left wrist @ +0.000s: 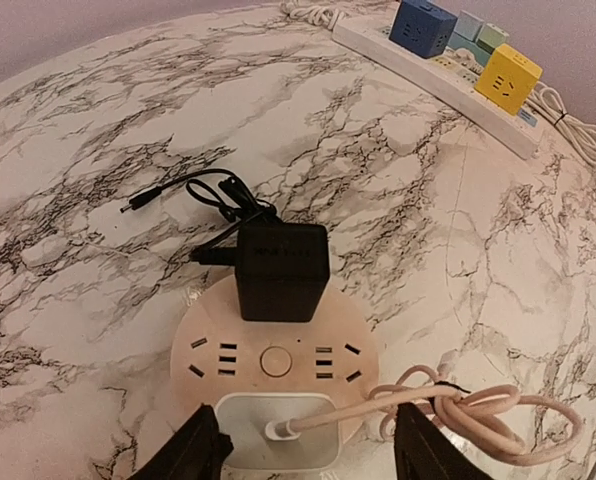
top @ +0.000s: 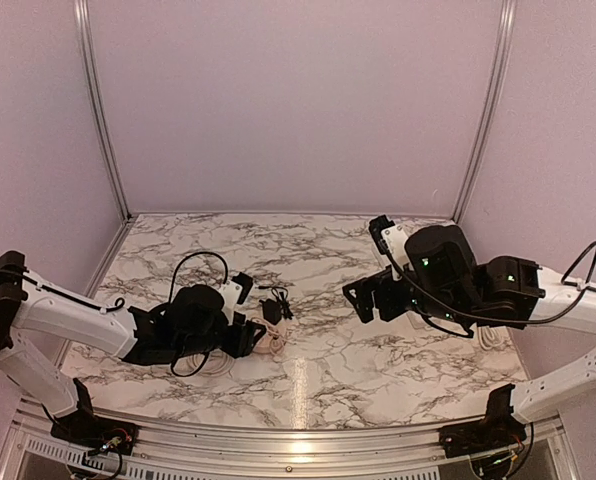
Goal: Insert the plug
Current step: Move the socket to the center of the board.
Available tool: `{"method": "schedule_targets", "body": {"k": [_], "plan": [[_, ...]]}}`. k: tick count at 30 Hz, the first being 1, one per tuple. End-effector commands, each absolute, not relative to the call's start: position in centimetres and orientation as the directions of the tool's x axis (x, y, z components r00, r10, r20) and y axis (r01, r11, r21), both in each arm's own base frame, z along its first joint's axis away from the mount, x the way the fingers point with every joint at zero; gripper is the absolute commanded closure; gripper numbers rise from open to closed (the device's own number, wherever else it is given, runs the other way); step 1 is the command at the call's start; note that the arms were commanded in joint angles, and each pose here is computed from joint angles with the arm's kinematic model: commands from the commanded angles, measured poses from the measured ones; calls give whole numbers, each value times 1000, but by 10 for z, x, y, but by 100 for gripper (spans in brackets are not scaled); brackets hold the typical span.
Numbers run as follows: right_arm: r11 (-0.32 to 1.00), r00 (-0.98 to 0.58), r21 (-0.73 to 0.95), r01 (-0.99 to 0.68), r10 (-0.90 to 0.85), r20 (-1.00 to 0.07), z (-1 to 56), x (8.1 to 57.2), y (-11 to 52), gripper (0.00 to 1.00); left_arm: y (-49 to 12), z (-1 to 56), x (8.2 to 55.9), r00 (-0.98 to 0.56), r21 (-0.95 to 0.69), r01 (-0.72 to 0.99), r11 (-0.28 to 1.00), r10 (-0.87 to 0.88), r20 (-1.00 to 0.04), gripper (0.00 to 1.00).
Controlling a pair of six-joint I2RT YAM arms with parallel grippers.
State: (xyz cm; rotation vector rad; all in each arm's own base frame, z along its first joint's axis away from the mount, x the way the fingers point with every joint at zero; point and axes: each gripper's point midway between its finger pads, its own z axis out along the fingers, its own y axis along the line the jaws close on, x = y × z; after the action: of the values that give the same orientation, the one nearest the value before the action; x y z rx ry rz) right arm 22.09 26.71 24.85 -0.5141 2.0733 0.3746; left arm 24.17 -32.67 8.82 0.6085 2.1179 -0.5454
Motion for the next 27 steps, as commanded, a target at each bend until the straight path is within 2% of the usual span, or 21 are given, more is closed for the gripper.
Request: {"method": "schedule_targets", "body": {"k": [1, 19, 22, 25, 27], "plan": [[863, -473, 88, -497, -184, -862, 256, 224, 272, 1, -303, 55, 225, -573, -124, 586, 801, 301, -762, 41], [863, -485, 87, -498, -194, -853, 250, 223, 272, 1, -327, 61, 233, -504, -102, 645, 757, 322, -801, 41], [863, -485, 87, -498, -194, -853, 250, 222, 271, 1, -332, 58, 236, -508, -102, 643, 759, 323, -798, 47], [865, -485, 85, -495, -194, -853, 249, 222, 270, 2, -338, 56, 237, -513, -110, 646, 756, 322, -796, 62], [865, -484, 83, -495, -195, -853, 249, 222, 269, 2, -342, 55, 238, -527, -129, 643, 755, 313, -790, 66]]}}
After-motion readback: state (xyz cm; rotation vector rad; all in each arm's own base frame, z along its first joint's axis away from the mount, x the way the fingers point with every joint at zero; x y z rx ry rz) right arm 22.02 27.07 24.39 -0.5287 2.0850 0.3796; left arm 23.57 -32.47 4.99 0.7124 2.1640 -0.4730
